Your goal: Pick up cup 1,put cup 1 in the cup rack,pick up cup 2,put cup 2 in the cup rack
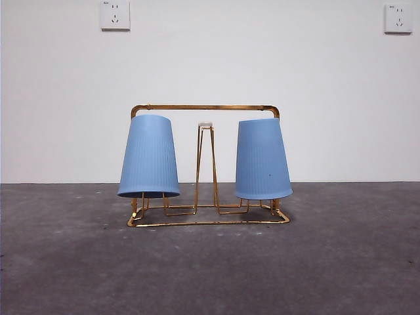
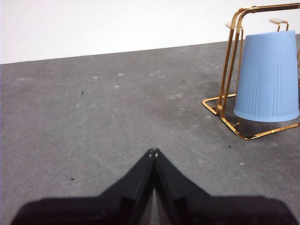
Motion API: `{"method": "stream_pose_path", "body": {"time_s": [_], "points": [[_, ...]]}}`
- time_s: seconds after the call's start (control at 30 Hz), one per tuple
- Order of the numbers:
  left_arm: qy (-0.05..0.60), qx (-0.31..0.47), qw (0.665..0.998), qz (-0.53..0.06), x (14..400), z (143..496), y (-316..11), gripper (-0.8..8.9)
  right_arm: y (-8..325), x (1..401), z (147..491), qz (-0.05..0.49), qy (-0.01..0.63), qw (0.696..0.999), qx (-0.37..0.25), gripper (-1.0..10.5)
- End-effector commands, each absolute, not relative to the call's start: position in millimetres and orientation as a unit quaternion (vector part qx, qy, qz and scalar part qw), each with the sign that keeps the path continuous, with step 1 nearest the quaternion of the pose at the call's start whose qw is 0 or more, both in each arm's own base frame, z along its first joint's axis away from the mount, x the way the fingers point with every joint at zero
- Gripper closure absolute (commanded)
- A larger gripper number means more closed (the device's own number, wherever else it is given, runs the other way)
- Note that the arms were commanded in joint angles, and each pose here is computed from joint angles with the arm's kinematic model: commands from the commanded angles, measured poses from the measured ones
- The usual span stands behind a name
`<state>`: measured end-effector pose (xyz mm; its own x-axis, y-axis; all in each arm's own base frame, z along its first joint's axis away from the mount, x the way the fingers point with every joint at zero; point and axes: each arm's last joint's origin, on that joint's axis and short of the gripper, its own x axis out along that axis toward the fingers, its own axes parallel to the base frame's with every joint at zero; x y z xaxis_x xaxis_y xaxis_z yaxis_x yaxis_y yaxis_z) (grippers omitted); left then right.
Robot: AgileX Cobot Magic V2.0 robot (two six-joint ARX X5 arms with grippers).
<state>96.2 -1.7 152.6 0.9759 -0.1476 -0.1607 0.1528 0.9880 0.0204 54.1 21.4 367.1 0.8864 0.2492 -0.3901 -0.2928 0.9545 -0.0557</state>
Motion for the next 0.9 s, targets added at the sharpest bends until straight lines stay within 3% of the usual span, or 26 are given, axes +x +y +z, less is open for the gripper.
{"method": "stream_pose_path", "body": {"time_s": [0.03, 0.2, 0.43, 0.67, 0.9], "points": [[0.082, 0.013, 0.994, -0.073, 96.8, 149.7, -1.3, 8.16, 19.1, 64.2, 361.7, 0.117, 0.141, 0.983, -0.026, 9.4], [0.082, 0.013, 0.994, -0.073, 96.8, 149.7, -1.3, 8.16, 12.8, 80.4, 330.1, 0.087, 0.067, 0.994, 0.0, 9.4], [0.082, 0.013, 0.994, -0.073, 96.8, 149.7, -1.3, 8.16, 4.9, 89.7, 266.3, 0.031, 0.022, 0.999, 0.003, 9.4], [0.082, 0.013, 0.994, -0.073, 96.8, 149.7, -1.3, 8.16, 4.2, 92.7, 209.6, 0.017, 0.017, 1.0, 0.003, 9.4], [0.082, 0.013, 0.994, -0.073, 96.8, 149.7, -1.3, 8.16, 4.1, 93.5, 174.9, 0.015, 0.032, 0.999, 0.003, 9.4]]}}
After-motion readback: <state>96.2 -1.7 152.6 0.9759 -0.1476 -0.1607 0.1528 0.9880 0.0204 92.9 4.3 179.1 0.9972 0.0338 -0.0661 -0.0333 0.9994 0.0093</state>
